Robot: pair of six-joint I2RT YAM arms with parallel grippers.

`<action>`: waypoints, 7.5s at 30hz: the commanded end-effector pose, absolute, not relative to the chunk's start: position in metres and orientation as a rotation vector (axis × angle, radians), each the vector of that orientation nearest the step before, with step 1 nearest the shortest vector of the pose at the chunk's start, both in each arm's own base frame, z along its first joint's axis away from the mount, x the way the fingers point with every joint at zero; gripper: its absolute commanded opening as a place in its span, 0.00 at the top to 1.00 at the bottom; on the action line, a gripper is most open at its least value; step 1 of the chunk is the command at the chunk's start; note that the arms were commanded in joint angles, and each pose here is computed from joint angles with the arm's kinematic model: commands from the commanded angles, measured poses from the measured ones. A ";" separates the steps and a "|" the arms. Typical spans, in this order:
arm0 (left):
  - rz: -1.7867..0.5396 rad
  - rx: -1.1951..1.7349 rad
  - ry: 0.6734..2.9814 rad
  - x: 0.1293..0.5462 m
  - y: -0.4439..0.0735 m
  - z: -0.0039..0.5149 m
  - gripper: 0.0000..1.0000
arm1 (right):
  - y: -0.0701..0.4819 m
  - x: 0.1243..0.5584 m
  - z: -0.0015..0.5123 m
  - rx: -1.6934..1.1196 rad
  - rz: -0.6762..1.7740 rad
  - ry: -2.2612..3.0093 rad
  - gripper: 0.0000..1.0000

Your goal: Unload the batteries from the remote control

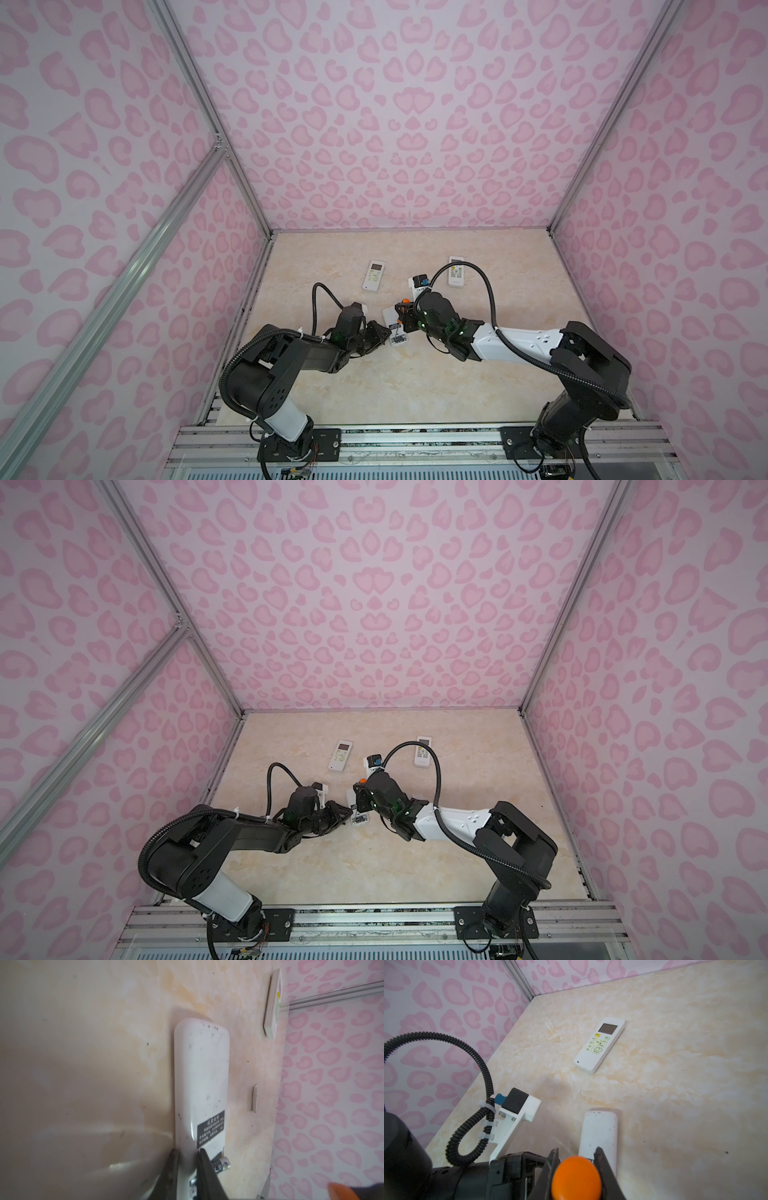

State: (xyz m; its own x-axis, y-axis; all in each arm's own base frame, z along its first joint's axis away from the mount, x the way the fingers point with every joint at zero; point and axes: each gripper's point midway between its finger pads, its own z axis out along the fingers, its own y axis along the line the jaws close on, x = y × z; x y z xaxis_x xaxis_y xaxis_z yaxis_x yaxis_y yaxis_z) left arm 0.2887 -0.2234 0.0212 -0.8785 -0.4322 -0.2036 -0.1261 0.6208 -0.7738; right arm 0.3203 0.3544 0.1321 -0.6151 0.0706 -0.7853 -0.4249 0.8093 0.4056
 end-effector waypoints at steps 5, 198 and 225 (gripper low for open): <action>-1.067 -0.466 2.587 0.272 -0.215 0.002 0.80 | 0.360 0.325 0.126 -0.276 0.717 2.108 1.00; -0.713 -0.344 2.554 0.280 -0.142 0.060 0.65 | 0.262 0.401 0.092 -0.566 0.449 2.340 1.00; -0.831 -0.294 2.559 0.291 -0.177 0.065 0.57 | 0.290 0.391 0.163 -0.624 0.319 2.170 1.00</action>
State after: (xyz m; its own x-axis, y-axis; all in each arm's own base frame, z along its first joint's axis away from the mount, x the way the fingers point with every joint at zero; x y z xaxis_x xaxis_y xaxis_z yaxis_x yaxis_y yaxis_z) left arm 0.2811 -0.1651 0.0556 -0.8916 -0.3185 -0.3219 -0.0914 0.8228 -0.5609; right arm 0.3928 0.2842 0.1617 -0.5357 -0.3258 -0.7790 -0.5392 0.8420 0.0186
